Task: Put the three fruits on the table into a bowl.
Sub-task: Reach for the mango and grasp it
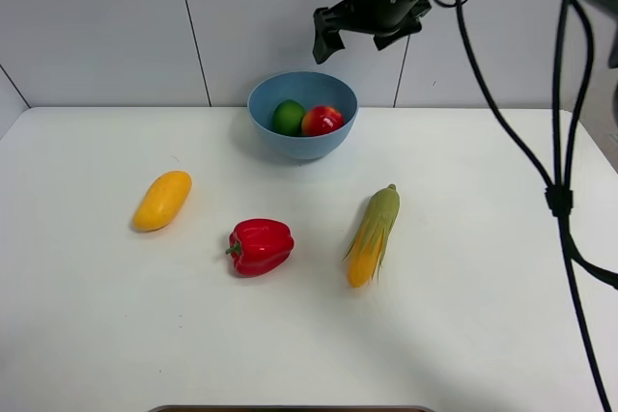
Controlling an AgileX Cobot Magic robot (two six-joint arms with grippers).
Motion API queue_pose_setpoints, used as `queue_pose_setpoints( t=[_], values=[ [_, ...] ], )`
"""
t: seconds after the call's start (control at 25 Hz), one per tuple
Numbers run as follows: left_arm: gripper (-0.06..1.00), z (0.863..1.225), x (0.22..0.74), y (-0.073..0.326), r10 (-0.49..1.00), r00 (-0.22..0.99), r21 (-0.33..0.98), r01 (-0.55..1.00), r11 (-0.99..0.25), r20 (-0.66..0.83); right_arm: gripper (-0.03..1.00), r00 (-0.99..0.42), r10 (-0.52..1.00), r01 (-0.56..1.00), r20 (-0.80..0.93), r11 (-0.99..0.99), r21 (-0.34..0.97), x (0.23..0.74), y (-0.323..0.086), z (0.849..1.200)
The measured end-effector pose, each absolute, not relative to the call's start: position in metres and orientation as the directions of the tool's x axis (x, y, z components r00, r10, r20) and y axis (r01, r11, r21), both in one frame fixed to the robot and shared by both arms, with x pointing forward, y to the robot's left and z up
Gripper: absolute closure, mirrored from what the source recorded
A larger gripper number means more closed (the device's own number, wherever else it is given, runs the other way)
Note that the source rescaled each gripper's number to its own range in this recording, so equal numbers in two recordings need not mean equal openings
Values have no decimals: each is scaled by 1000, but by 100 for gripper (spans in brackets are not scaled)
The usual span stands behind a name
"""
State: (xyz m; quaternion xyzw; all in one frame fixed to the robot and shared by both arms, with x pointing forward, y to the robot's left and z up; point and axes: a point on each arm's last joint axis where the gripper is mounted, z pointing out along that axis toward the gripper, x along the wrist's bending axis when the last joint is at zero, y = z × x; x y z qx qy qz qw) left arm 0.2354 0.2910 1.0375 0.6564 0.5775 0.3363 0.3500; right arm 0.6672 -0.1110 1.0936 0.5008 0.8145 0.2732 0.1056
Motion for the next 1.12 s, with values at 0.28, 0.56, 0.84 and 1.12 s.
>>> queue_pose_setpoints(
  t=[0.28,0.56,0.84,1.12],
  values=[
    [-6,1038,235,291,994,107,848,523,-88,37,-3,-474,878,716,71,337,611,614,-135,1176],
    [-6,1038,235,291,994,107,848,523,-88,37,-3,-427,904,581,8,268,769,549,-168,1261],
    [-6,1038,235,291,994,107,848,523,-88,37,-3,-328,944,535,-46,226,814,477,-209,1288],
    [-6,1038,235,291,994,107,848,523,-88,37,-3,-261,964,577,-51,198,792,401,-245,1259]
  ],
)
